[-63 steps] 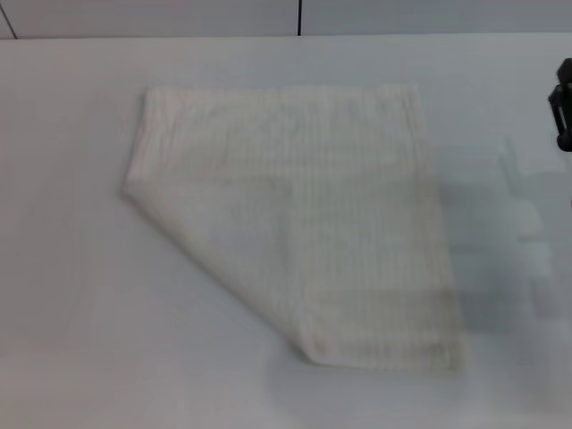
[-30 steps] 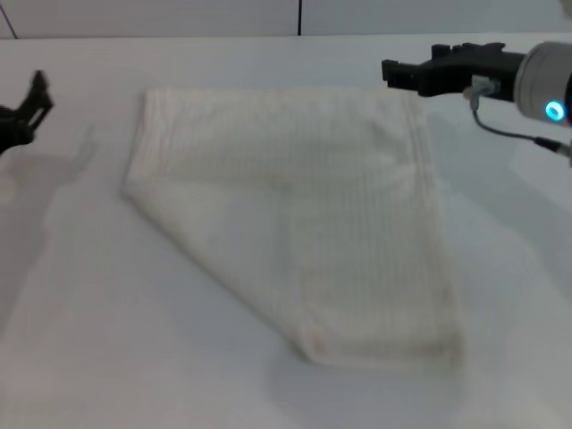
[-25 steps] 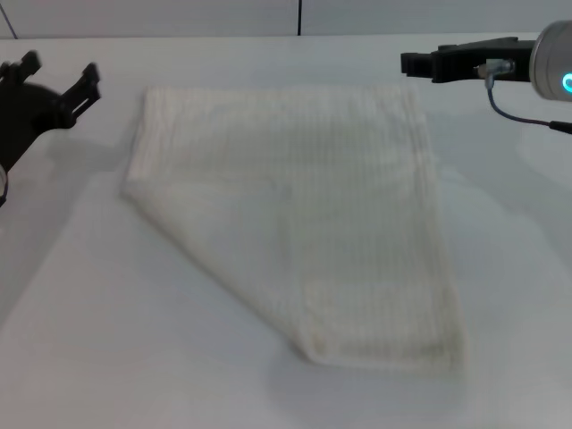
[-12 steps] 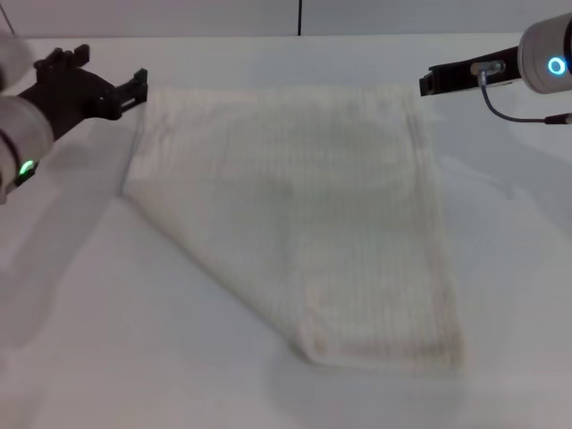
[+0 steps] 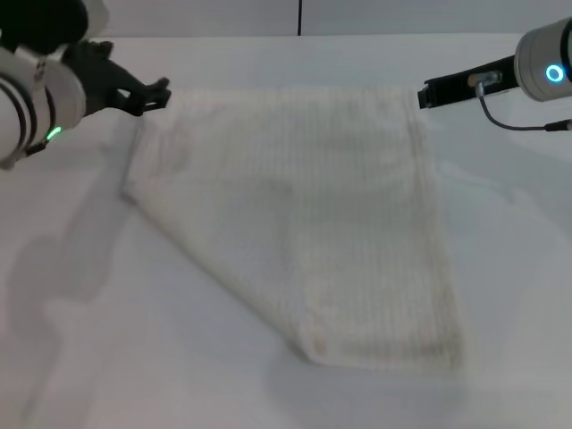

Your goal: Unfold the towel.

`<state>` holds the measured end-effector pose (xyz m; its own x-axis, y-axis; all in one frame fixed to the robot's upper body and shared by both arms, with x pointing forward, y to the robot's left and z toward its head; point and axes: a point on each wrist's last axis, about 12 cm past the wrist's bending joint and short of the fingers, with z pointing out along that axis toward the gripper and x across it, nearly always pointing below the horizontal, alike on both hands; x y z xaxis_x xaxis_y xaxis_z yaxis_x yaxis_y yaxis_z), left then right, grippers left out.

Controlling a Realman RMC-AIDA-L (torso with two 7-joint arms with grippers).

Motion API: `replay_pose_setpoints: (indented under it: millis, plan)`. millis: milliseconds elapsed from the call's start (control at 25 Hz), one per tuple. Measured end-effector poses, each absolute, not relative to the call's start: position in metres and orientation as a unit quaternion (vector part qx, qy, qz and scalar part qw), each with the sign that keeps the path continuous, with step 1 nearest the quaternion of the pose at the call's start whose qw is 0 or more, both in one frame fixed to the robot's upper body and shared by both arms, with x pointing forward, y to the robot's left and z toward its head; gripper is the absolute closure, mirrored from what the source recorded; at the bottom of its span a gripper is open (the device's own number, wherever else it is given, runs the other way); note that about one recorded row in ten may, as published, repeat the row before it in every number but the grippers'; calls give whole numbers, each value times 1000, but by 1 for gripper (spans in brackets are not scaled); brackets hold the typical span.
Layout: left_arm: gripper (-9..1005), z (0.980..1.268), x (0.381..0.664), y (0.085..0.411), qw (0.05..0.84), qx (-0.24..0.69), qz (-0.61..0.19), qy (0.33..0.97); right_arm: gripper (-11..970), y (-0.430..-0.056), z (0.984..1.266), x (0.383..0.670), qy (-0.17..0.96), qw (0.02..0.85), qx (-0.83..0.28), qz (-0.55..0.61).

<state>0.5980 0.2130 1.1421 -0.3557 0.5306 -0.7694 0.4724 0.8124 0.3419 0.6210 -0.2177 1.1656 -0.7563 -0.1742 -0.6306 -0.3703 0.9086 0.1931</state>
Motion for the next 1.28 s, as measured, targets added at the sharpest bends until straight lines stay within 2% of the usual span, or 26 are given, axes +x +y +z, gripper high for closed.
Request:
replay_pose_setpoints:
  millis: [320,680,1080,1280]
  plan:
    - [143,1168,588,201,454,338,-26,824,960,-216,1163,625,929,301,-167,136]
    - [147,1159,585,184,423,358,-53,831,960,-202,1142,648,951,246,-168,77]
    - [166,1149,584,171,401,376,-69,832,959,-199,1131,657,948,267,-159,72]
    - [176,1131,579,150,371,403,-86,833,959,-200,1129,658,948,270,-153,73]
